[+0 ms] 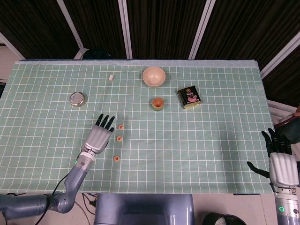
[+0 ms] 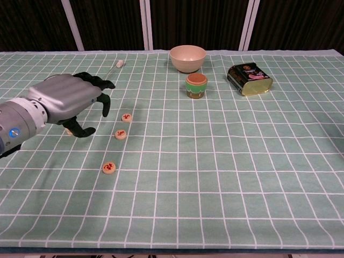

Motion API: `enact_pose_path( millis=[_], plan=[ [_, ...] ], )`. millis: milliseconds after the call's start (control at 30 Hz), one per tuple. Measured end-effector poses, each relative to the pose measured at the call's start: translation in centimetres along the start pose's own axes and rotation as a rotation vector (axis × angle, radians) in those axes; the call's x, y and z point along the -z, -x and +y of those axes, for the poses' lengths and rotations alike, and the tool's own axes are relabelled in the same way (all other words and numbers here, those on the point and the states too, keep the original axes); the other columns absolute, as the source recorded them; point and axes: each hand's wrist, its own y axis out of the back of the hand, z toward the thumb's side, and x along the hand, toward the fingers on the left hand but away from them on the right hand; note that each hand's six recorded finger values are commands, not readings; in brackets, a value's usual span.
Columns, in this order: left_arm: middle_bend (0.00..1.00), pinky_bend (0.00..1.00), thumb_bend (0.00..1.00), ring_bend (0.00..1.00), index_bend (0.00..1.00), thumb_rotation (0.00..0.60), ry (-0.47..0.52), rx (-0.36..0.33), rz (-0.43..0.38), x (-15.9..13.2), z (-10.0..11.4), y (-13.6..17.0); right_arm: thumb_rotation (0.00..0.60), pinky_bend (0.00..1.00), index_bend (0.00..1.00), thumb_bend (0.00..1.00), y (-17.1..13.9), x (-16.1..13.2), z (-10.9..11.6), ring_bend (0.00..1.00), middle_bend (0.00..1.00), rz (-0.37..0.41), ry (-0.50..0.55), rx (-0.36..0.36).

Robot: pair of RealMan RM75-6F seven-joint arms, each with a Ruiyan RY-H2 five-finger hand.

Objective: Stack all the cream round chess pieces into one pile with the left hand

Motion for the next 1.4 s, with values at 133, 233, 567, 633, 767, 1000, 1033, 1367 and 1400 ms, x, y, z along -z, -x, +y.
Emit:
enact_pose_path(
  millis=[133, 233, 567, 633, 767, 1000, 1033, 1367, 1400],
  plan=[
    [0.04, 0.00, 0.32, 0.00, 0.43, 0.600, -0.013, -0.003, -0.013, -1.2, 0.1, -0.4, 0.600, 0.00, 0.09, 0.23, 0.0, 0.1, 0.0, 0.00, 0.01, -0.001, 0.002, 0.001],
    [0.04, 0.00, 0.32, 0.00, 0.43, 0.600, -0.020, 0.006, -0.009, -1.6, -0.2, -0.9, 0.600, 0.00, 0.09, 0.23, 0.0, 0.1, 0.1, 0.00, 0.01, -0.004, 0.004, 0.001],
    [0.04, 0.00, 0.32, 0.00, 0.44, 0.600, -0.021, 0.028, -0.005, -2.6, -0.8, -2.4, 0.600, 0.00, 0.09, 0.23, 0.0, 0.1, 0.0, 0.00, 0.01, -0.007, 0.006, -0.004],
    [0.04, 0.00, 0.32, 0.00, 0.44, 0.600, -0.022, 0.030, -0.005, -2.8, -0.9, -2.7, 0.600, 0.00, 0.09, 0.23, 0.1, 0.1, 0.0, 0.00, 0.01, -0.007, 0.005, -0.004],
    [0.04, 0.00, 0.32, 0.00, 0.44, 0.600, -0.027, 0.035, -0.010, -3.3, -1.1, -2.9, 0.600, 0.00, 0.09, 0.23, 0.1, 0.1, -0.1, 0.00, 0.01, -0.009, 0.005, -0.005],
    [0.04, 0.00, 0.32, 0.00, 0.47, 0.600, -0.032, 0.033, -0.017, -3.7, -1.2, -3.0, 0.600, 0.00, 0.09, 0.23, 0.1, 0.2, 0.0, 0.00, 0.01, -0.012, 0.006, -0.003],
    [0.04, 0.00, 0.32, 0.00, 0.48, 0.600, -0.034, 0.032, -0.018, -3.8, -1.2, -3.0, 0.600, 0.00, 0.09, 0.23, 0.1, 0.2, 0.0, 0.00, 0.01, -0.012, 0.007, -0.003],
    [0.04, 0.00, 0.32, 0.00, 0.49, 0.600, -0.059, 0.031, -0.009, -3.8, -1.2, -3.0, 0.600, 0.00, 0.09, 0.23, 0.1, 0.2, 0.0, 0.00, 0.01, -0.014, 0.008, -0.003],
    [0.04, 0.00, 0.32, 0.00, 0.49, 0.600, -0.060, 0.032, -0.007, -3.8, -1.2, -3.0, 0.600, 0.00, 0.09, 0.23, 0.1, 0.2, 0.0, 0.00, 0.01, -0.014, 0.008, -0.003]
  ],
)
